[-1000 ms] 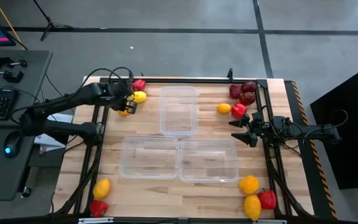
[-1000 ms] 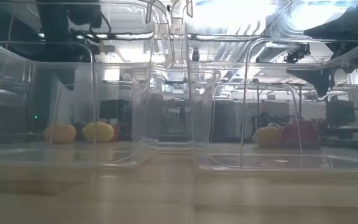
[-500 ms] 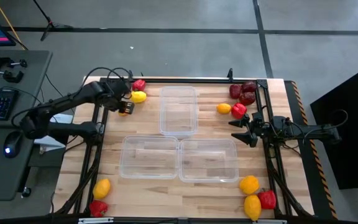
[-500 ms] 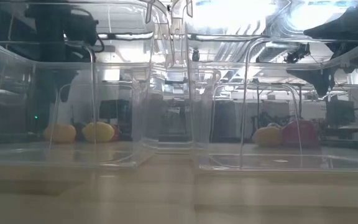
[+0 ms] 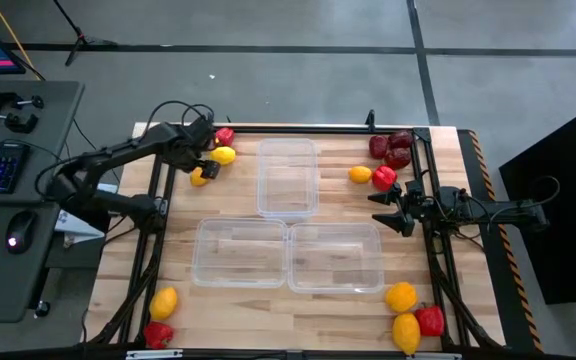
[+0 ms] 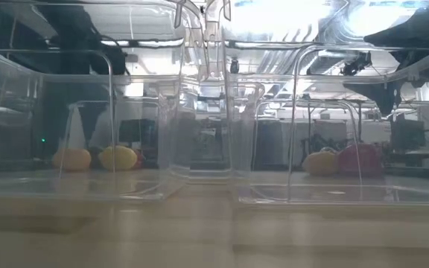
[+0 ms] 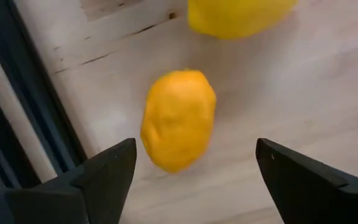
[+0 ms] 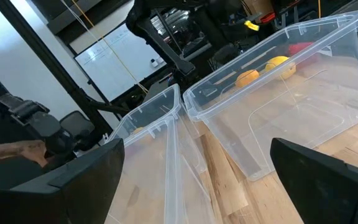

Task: Sort produce into baskets
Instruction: Put the yellow lemon into the top center transparent bin

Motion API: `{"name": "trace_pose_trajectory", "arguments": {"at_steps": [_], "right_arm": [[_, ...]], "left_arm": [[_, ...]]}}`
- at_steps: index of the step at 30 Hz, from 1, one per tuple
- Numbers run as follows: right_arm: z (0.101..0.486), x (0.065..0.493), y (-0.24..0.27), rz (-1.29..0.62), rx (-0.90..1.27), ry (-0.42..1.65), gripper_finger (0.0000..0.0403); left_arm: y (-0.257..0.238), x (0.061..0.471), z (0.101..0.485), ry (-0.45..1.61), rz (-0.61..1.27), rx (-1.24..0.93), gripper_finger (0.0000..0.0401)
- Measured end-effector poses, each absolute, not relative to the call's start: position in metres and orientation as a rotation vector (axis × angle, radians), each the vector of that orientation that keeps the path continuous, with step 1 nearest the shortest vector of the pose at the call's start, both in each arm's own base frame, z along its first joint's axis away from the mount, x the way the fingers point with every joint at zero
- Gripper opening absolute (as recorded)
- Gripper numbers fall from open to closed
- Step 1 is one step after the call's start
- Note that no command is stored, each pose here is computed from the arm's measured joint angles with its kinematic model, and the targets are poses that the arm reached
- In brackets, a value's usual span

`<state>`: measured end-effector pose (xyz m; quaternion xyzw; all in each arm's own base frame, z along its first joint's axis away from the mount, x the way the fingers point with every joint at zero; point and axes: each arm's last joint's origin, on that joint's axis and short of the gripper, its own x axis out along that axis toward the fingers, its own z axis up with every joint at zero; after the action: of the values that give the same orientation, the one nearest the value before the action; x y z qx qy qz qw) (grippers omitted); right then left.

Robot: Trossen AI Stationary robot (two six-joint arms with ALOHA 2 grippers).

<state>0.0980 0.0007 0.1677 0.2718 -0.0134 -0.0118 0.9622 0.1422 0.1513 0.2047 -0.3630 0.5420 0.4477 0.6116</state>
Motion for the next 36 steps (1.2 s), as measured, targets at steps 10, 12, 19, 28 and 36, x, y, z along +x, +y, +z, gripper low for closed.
{"name": "trace_pose_trajectory", "arguments": {"at_steps": [10, 12, 19, 28, 36], "right_arm": [[0.168, 0.098, 0.001, -0.024, 0.551, -0.027, 0.0392], [0.168, 0.098, 0.001, -0.024, 0.551, -0.027, 0.0392], [0.168, 0.098, 0.001, -0.024, 0.551, -0.027, 0.0392], [0.168, 0.098, 0.001, -0.024, 0.551, -0.027, 0.0392], [0.168, 0.098, 0.001, -0.024, 0.551, -0.027, 0.0392]], "left_arm": [[0.169, 0.155, 0.159, 1.461, 1.064, -0.85, 0.0326], [0.172, 0.158, 0.15, 1.485, 1.033, -0.839, 0.0326], [0.174, 0.158, 0.147, 1.503, 1.039, -0.803, 0.025], [0.155, 0.15, 0.216, 1.211, 1.004, -0.836, 0.0177], [0.116, 0.179, 0.303, 0.552, 0.678, -0.736, 0.018]]}}
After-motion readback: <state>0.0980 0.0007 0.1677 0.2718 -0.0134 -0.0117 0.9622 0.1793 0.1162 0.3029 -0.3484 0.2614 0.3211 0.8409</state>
